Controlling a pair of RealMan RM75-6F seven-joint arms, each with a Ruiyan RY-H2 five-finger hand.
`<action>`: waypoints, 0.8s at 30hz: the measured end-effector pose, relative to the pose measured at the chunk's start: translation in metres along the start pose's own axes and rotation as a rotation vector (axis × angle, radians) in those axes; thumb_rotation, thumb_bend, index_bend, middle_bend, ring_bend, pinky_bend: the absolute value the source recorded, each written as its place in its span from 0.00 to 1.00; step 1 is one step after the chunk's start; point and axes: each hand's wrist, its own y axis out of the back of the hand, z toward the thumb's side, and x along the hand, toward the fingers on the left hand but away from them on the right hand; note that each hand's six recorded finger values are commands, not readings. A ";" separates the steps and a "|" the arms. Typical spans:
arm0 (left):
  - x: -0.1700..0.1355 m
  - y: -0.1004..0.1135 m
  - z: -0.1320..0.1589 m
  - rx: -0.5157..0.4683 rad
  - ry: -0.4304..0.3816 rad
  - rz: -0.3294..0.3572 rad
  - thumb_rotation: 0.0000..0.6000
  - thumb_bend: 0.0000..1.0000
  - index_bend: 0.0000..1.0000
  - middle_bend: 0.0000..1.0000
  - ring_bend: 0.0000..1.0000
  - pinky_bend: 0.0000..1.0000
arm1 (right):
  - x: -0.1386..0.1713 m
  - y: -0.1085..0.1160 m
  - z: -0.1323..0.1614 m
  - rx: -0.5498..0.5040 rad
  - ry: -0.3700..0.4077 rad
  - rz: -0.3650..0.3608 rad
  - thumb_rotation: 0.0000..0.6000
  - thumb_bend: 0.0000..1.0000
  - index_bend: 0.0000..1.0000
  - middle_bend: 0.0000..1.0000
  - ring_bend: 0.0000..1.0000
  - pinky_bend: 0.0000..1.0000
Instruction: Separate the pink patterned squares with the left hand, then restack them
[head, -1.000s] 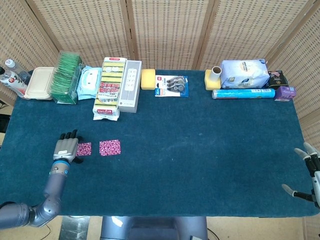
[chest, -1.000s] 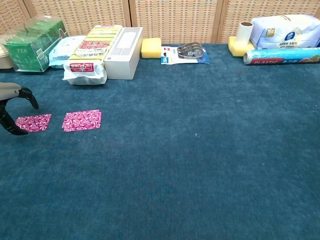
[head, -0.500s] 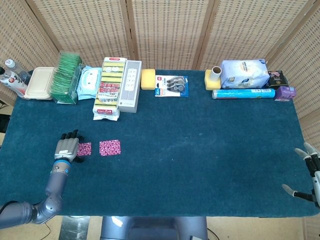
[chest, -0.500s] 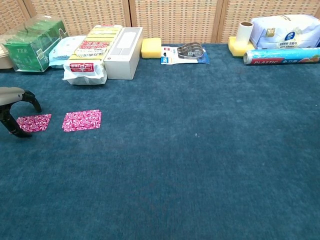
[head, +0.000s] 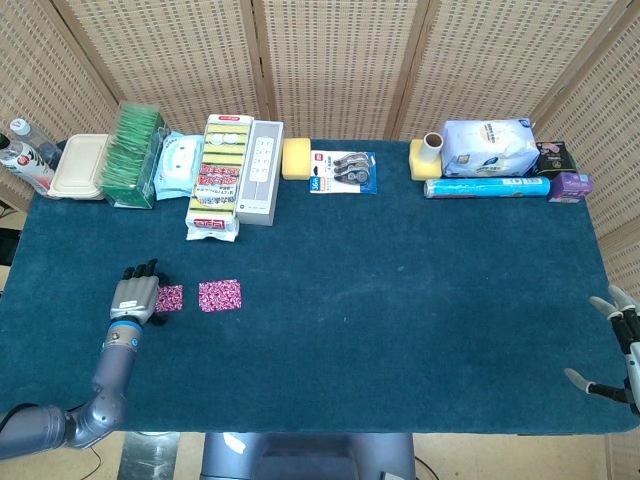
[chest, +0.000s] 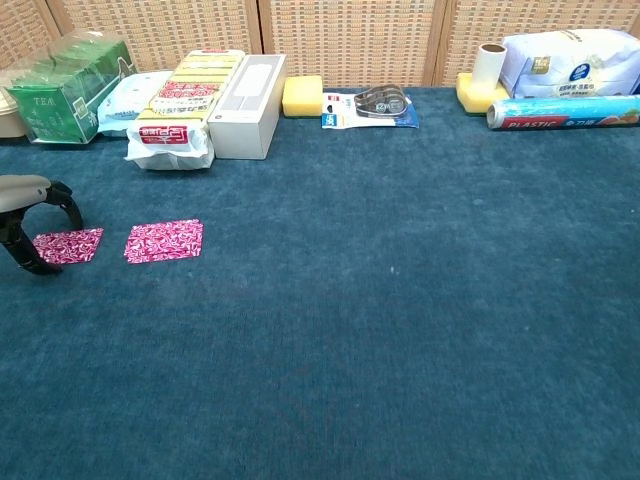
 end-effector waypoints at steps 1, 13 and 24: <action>0.000 0.000 -0.001 0.000 0.001 0.002 1.00 0.25 0.30 0.00 0.00 0.02 | 0.000 0.000 0.000 0.000 0.000 0.000 1.00 0.00 0.13 0.02 0.01 0.01; -0.002 -0.001 -0.001 0.008 0.004 0.007 1.00 0.25 0.30 0.00 0.00 0.02 | 0.000 0.001 0.000 0.001 0.001 -0.004 1.00 0.00 0.13 0.02 0.01 0.01; -0.002 -0.002 -0.003 0.027 0.010 0.023 1.00 0.25 0.32 0.00 0.00 0.02 | 0.001 0.001 0.000 -0.001 0.001 -0.007 1.00 0.00 0.13 0.02 0.01 0.01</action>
